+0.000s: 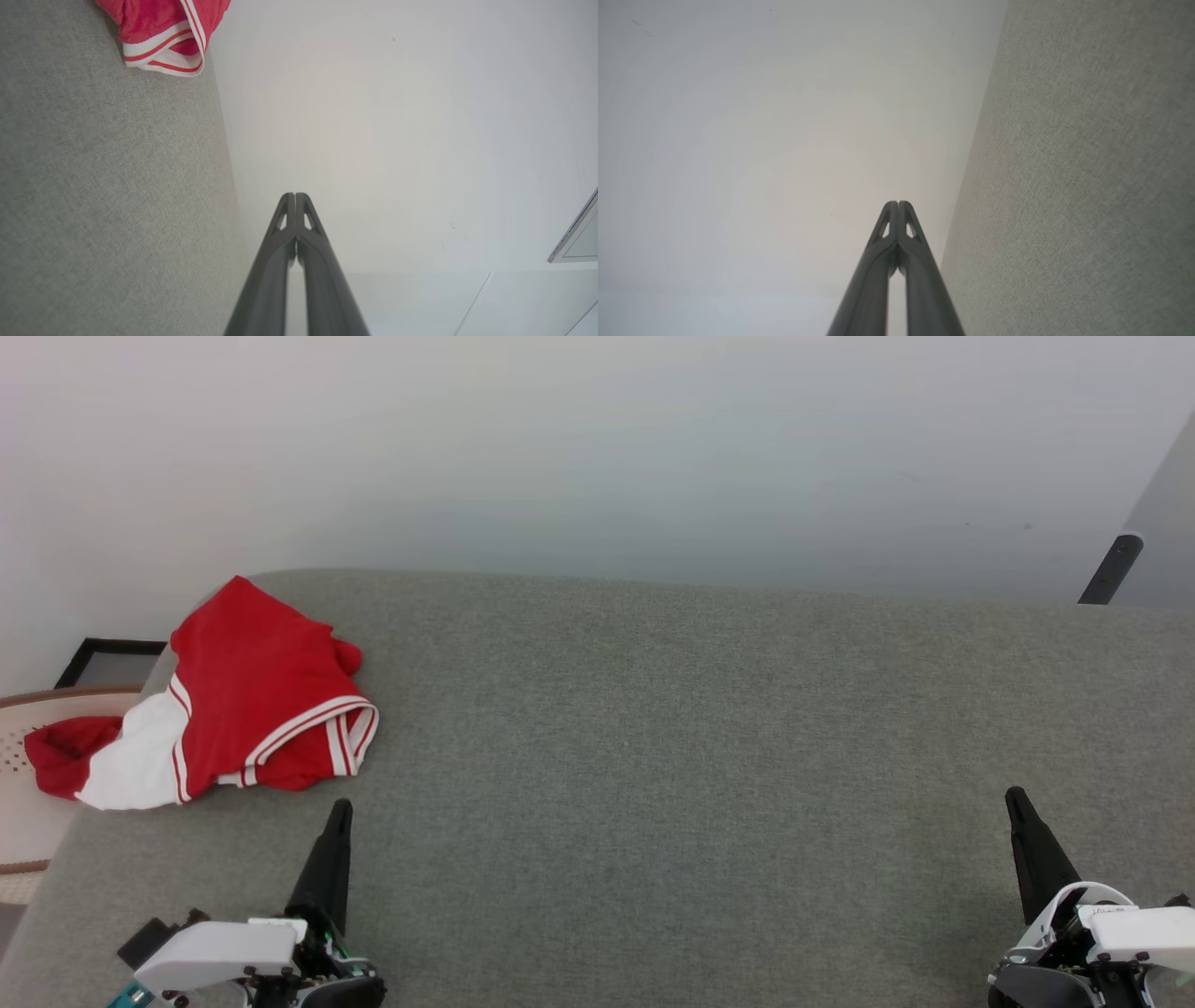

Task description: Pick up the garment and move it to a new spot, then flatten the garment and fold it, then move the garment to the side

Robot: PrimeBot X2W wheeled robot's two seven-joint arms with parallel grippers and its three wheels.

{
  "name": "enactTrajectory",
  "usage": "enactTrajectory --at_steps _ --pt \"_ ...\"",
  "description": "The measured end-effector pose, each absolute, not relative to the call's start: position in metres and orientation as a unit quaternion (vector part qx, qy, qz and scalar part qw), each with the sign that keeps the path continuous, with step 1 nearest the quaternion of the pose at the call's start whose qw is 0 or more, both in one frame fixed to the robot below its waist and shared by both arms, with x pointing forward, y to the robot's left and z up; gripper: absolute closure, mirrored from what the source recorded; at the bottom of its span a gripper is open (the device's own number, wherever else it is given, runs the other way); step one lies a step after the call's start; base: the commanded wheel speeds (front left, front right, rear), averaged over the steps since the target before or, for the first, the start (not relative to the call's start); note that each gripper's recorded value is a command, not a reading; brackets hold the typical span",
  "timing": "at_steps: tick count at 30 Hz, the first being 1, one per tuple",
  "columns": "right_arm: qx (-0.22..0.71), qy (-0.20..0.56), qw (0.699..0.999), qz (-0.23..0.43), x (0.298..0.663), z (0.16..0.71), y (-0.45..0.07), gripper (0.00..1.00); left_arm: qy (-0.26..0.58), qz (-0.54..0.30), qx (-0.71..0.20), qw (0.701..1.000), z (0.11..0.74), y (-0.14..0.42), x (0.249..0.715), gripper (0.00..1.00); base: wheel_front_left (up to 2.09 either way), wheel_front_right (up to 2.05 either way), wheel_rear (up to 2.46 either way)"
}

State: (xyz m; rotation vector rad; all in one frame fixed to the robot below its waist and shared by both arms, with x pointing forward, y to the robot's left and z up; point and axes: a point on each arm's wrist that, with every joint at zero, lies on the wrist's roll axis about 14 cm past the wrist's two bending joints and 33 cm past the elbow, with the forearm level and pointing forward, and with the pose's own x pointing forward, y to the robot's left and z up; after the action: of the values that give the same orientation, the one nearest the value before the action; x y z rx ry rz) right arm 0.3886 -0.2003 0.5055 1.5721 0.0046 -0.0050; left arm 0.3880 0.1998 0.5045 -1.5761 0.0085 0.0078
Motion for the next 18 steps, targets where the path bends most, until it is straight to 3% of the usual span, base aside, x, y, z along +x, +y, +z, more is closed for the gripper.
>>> enactTrajectory --at_steps 18 --pt "0.708 0.002 0.707 -0.002 0.3886 0.5055 -0.2003 1.00 0.004 0.003 -0.709 0.705 0.5045 0.1997 0.3880 1.00 0.00 0.00 0.00"
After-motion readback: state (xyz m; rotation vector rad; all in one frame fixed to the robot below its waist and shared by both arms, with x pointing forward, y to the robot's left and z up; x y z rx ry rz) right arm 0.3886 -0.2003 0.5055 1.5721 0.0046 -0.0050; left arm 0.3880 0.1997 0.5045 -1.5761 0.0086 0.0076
